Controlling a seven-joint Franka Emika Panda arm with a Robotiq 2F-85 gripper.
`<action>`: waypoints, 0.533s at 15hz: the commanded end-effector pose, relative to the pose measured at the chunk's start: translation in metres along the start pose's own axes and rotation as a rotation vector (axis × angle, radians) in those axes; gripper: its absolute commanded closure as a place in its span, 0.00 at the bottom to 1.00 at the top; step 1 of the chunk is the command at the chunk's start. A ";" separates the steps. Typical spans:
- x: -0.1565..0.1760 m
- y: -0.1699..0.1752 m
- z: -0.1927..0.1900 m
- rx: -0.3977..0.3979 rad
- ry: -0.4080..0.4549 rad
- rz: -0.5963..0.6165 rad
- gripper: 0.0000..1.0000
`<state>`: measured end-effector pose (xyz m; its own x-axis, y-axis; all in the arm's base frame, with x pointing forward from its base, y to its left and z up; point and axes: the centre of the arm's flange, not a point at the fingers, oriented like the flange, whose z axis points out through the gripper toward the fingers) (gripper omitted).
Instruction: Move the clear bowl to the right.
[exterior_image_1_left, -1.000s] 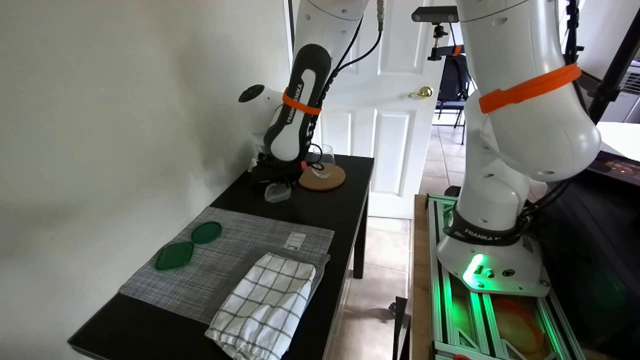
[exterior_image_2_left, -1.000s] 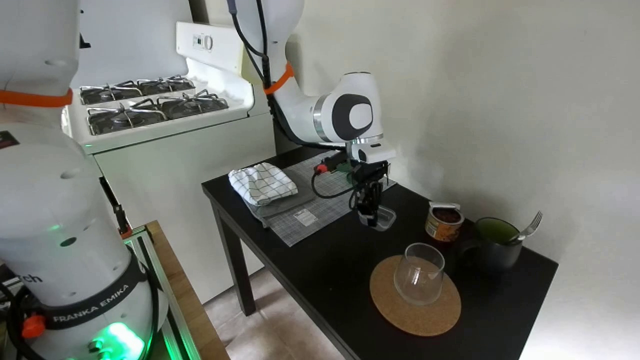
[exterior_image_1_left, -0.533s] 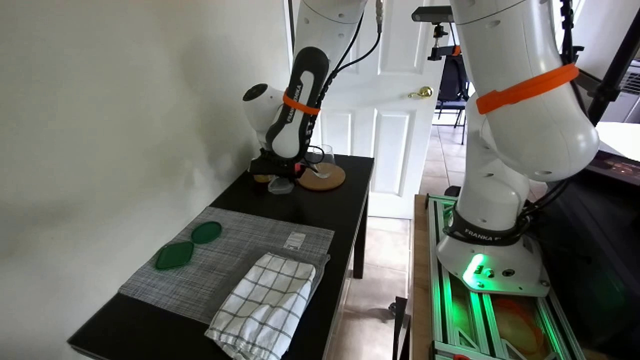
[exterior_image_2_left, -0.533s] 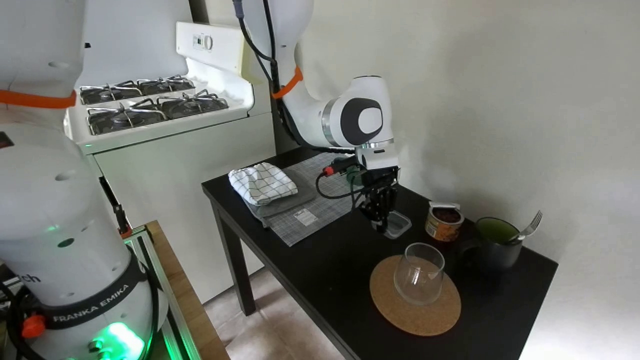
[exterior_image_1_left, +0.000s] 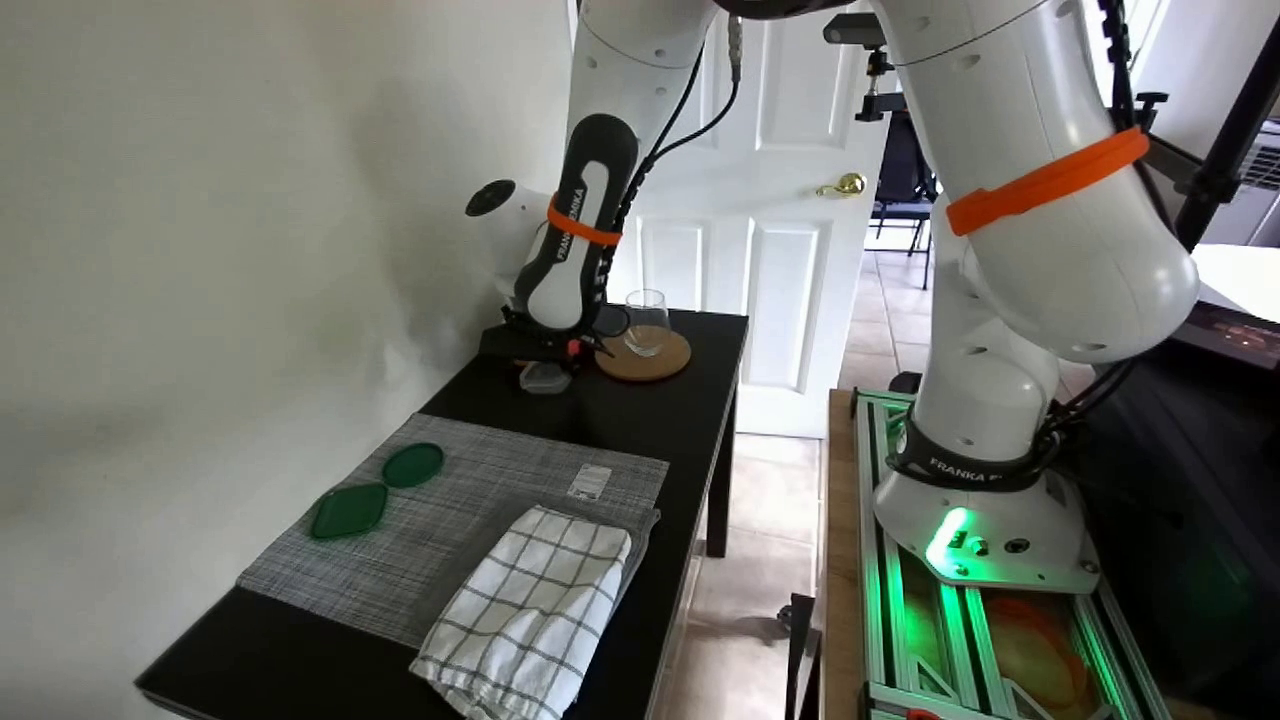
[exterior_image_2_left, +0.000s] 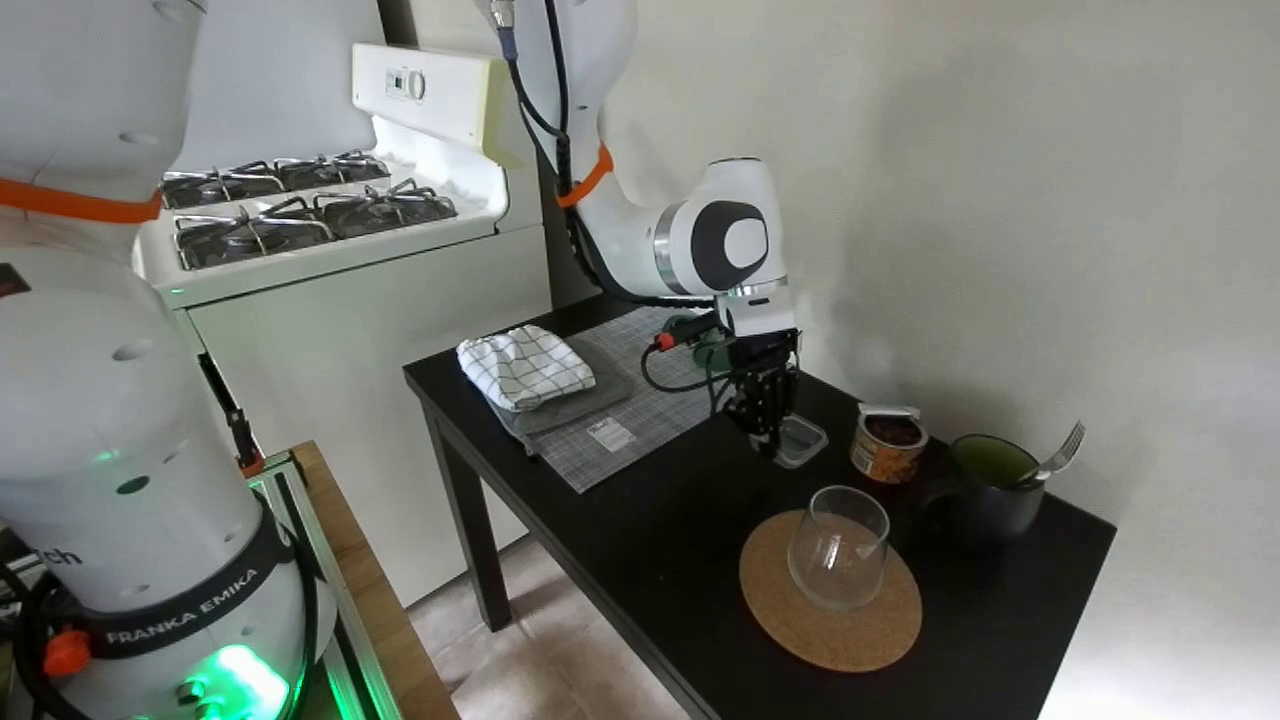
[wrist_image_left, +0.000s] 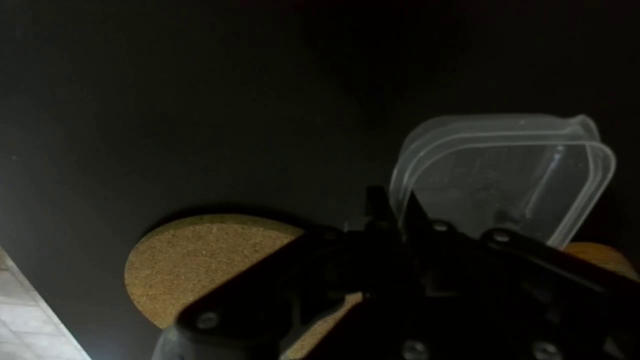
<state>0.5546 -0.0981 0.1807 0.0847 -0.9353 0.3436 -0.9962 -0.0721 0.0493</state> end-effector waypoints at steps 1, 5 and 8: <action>-0.013 -0.008 0.010 0.019 0.015 -0.016 0.68; -0.011 -0.007 0.004 0.015 0.028 -0.034 0.45; -0.001 0.002 -0.009 0.019 0.040 -0.056 0.22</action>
<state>0.5610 -0.0911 0.1748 0.1284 -0.9249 0.3578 -0.9916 -0.1143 0.0604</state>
